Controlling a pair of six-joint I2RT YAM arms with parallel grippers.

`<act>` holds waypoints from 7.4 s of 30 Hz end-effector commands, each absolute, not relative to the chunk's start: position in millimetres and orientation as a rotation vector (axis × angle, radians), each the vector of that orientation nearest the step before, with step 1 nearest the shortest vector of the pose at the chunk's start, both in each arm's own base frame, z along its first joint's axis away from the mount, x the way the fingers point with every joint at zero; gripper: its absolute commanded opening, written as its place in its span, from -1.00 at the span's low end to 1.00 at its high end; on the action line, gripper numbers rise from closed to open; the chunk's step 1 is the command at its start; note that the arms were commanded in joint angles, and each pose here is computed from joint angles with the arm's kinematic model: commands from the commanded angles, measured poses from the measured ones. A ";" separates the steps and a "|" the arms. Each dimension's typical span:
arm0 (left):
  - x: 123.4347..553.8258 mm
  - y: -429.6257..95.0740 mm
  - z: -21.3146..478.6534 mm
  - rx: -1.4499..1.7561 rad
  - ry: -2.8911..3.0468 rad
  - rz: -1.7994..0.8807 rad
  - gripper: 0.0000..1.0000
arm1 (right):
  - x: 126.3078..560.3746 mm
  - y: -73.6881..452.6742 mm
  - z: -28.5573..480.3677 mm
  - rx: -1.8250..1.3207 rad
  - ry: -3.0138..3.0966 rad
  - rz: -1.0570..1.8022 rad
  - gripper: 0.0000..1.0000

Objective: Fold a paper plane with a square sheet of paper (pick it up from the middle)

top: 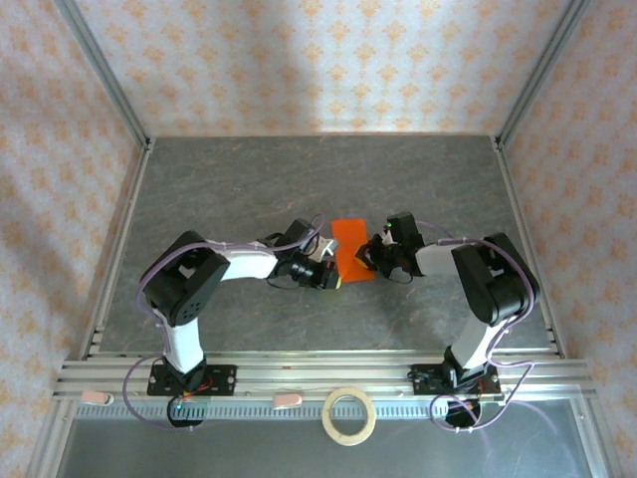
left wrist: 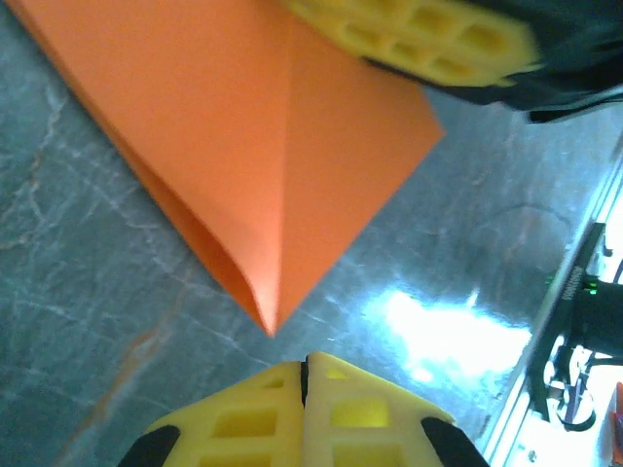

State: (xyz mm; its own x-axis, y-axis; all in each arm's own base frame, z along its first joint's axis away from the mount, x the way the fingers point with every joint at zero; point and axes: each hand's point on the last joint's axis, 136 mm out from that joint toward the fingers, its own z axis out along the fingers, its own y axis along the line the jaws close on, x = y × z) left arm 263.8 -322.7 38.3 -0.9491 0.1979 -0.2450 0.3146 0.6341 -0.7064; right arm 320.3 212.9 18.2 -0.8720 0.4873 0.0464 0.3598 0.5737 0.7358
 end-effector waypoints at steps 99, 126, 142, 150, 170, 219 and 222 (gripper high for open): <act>305.6 -347.8 49.4 0.404 2.619 -1.271 -1.00 | 301.0 191.9 -21.5 0.737 2.770 0.953 -1.00; 251.3 -290.6 10.8 0.590 2.780 -0.964 -0.90 | 299.1 181.4 -30.1 0.762 2.788 0.917 -1.00; 286.6 -339.6 77.5 0.505 2.510 -1.235 -0.97 | 298.0 181.7 -30.4 0.758 2.794 0.916 -1.00; 264.6 -333.5 28.1 0.596 2.681 -1.117 -0.97 | 298.3 181.3 -29.4 0.751 2.794 0.915 -1.00; 285.5 -327.6 65.5 0.437 2.542 -1.198 -1.00 | 297.7 182.4 -28.7 0.734 2.803 0.933 -1.00; 287.0 -308.9 -7.5 0.394 2.737 -0.988 -1.00 | 324.0 202.3 21.6 0.616 2.707 1.078 -1.00; 281.7 -304.7 -14.2 0.397 2.760 -0.974 -1.00 | 321.6 206.7 31.4 0.589 2.689 1.101 -1.00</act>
State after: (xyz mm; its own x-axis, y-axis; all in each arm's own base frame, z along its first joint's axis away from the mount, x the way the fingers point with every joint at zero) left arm 296.7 -324.0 20.2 -0.9246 0.1711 -0.3404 0.3603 0.6831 -0.6353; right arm 324.0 210.0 22.7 -0.9078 0.4194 0.0044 0.2970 0.6353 0.7129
